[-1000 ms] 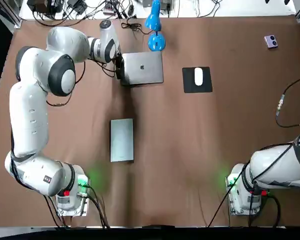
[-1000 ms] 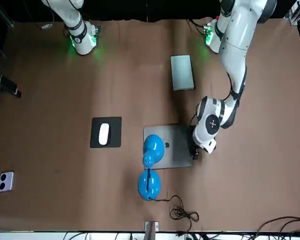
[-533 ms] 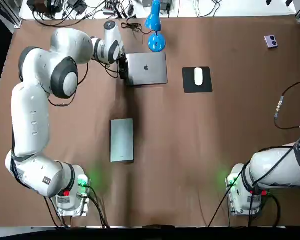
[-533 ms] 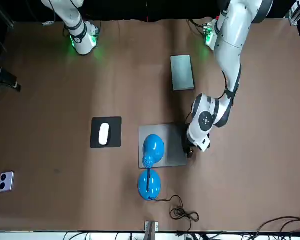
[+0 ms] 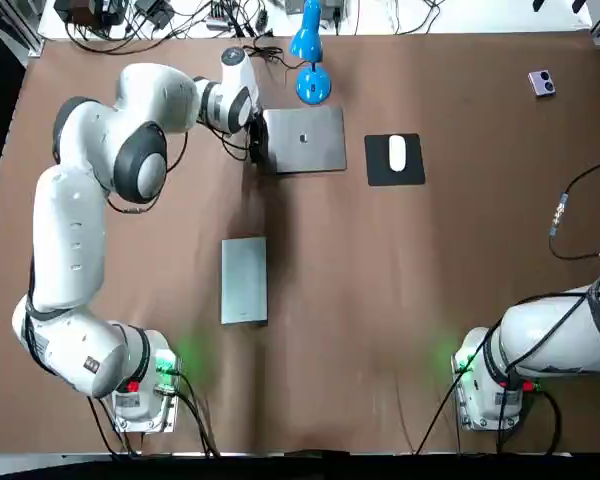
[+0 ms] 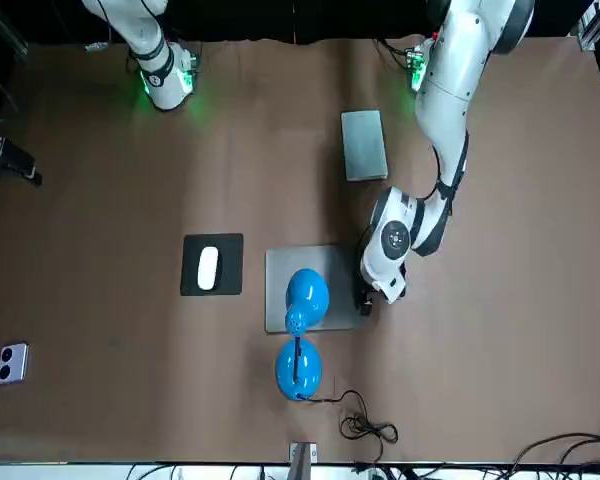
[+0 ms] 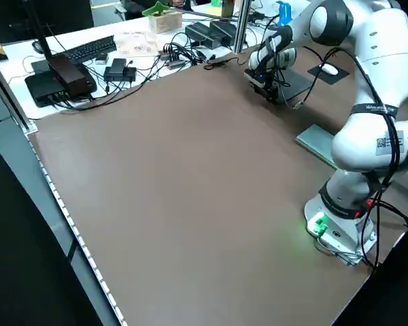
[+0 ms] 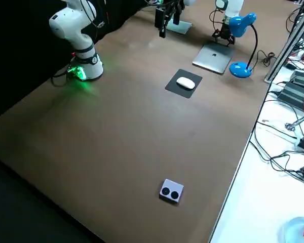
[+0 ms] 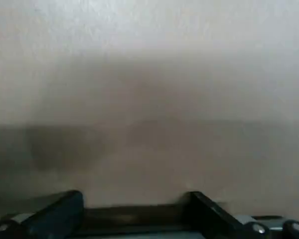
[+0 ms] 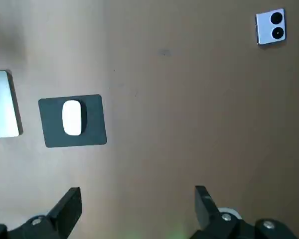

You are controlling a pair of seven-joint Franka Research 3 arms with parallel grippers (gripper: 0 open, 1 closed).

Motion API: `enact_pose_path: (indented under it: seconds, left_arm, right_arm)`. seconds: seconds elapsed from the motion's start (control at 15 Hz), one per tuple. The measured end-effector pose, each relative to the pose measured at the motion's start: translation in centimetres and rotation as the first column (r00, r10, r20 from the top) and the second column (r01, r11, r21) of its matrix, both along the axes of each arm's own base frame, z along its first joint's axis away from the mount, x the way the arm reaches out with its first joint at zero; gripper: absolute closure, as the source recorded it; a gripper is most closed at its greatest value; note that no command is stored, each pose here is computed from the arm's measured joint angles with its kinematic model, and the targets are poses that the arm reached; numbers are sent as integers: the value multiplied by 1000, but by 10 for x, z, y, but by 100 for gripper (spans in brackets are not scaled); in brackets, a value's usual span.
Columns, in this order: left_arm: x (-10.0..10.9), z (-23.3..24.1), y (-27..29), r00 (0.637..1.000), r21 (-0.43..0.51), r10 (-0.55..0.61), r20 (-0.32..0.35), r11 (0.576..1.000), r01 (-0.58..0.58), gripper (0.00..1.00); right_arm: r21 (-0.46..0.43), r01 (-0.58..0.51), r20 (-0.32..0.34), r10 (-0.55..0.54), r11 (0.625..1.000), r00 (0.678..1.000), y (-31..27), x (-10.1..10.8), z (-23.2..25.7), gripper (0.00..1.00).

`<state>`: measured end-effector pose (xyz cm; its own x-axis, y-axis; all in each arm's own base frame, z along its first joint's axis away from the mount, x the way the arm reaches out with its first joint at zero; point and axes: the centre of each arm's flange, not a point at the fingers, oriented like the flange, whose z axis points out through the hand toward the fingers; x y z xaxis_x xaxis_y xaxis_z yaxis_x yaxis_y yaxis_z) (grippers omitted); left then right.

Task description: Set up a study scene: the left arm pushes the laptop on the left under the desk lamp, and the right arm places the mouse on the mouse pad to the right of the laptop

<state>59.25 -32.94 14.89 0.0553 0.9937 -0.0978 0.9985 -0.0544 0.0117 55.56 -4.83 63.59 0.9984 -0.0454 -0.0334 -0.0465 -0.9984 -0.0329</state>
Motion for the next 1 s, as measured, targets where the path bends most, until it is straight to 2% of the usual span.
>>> enact_pose_path:
  seconds: [0.73, 1.0]
  left_arm:
    - [-4, -1, -17, 1000, -6, -25, 11, 1000, 25, 0]
    - [12, 8, 7, 998, -6, -51, 20, 999, 51, 0]
  right_arm:
    - [-17, -1, 0, 1, 1000, 1000, -1, 0, -1, 0]
    - [-17, 0, 6, 0, 1000, 1000, -2, 1, 0, 0]
